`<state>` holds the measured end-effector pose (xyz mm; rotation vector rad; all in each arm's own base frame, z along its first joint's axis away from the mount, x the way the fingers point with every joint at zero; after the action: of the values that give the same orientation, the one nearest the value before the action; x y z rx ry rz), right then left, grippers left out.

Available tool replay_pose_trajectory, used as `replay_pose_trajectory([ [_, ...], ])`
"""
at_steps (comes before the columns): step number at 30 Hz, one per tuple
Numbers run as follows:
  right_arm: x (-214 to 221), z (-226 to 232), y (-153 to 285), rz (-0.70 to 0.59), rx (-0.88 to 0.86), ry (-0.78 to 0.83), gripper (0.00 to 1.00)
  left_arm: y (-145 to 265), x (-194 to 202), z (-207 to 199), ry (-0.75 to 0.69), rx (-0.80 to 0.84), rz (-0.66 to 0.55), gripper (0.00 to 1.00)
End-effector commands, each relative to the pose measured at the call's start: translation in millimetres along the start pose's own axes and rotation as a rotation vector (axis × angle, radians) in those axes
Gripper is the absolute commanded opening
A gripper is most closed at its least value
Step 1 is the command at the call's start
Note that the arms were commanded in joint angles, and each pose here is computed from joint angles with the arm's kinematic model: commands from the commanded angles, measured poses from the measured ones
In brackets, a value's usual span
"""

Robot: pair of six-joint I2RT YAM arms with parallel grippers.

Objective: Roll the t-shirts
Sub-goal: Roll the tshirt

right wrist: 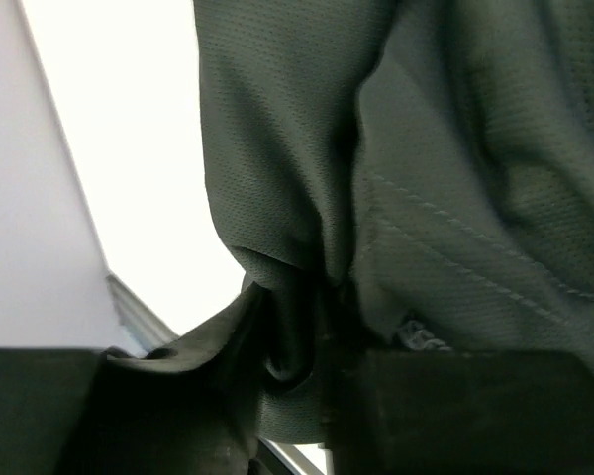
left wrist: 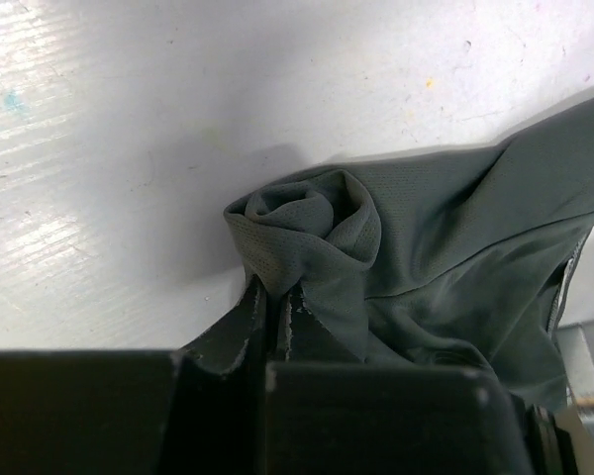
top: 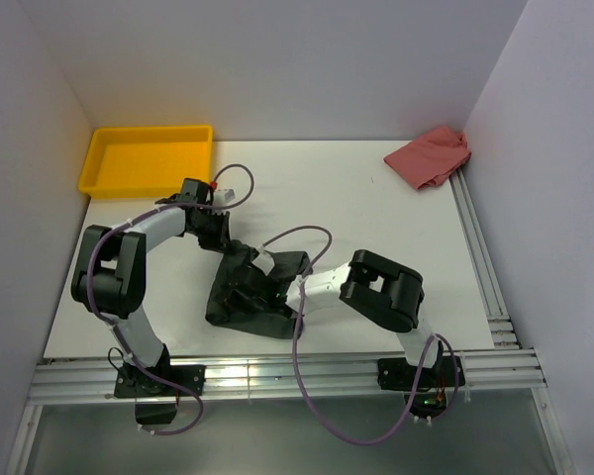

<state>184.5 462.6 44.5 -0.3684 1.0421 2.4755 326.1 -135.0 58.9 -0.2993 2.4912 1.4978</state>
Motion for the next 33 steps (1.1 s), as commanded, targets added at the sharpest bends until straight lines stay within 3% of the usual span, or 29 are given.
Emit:
replay_pose_trajectory([
  [1, 3.3, -41.3, 6.1, 0.012, 0.244, 0.137, 0.38, 9.5, -13.9, -2.4, -0.024, -0.037, -0.056, 0.0],
  [5, -10.5, -34.1, 19.5, -0.021, 0.331, 0.218, 0.5, 21.8, -24.9, 2.5, -0.016, -0.101, -0.138, 0.0],
  [8, -21.5, -23.4, 30.5, -0.038, 0.359, 0.259, 0.52, 26.1, -28.3, 9.1, 0.0, -0.13, -0.166, 0.0],
  [23, -51.2, 55.7, 35.6, -0.125, 0.422, 0.431, 0.52, 21.3, -26.8, 21.0, 0.029, -0.155, -0.145, 0.0],
  [33, -25.8, 51.3, 13.3, -0.089, 0.497, 0.496, 0.52, 18.2, -25.1, 21.0, 0.031, -0.146, -0.13, 0.0],
])
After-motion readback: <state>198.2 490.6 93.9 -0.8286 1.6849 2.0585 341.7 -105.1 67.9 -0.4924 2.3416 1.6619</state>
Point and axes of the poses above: each gripper's point midway between its finger pads, its own y axis back along the fingers, its own z axis along the line the jaws close on, x = y × z, the point moved 3 cm from there along y, back along the fingers, and after that the axes turned 12 degrees about y, right-handed, at the moved point
